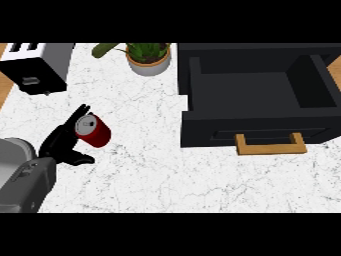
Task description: Pick up the can, place it into the drawer and close the drawer
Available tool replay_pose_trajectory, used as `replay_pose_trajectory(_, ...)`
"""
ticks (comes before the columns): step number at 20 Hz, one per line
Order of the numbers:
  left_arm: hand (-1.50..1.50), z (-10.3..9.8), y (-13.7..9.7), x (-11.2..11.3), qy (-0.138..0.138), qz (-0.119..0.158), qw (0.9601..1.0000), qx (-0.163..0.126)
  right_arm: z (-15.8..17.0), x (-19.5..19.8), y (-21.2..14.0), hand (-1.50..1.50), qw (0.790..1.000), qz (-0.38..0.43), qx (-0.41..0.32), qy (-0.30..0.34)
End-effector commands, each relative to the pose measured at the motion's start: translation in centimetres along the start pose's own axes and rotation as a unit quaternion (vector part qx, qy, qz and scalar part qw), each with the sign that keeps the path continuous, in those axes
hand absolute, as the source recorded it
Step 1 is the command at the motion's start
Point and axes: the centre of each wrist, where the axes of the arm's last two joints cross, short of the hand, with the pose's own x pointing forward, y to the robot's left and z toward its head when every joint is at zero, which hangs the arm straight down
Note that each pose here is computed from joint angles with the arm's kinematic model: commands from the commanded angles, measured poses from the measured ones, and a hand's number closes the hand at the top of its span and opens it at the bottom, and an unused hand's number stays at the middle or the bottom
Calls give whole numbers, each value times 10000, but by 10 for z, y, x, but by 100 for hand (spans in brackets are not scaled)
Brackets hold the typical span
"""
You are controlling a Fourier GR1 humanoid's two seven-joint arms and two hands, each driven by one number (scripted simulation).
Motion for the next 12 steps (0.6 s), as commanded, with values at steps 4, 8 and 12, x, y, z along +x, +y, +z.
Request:
replay_pose_trajectory(4, 150, -16, -14, 4, 1, 462, 9985, -303, 0, 9, -8, -150, 10000, -31, 15, 82)
replay_pose_trajectory(8, 150, -29, -18, 20, 24, 612, 9951, -777, 3, 10, 8, -150, 9999, -87, 79, 107)
replay_pose_trajectory(12, 150, -31, -24, 19, -388, 650, 9911, -1091, 18, 7, 9, -150, 9998, -172, 101, 96)
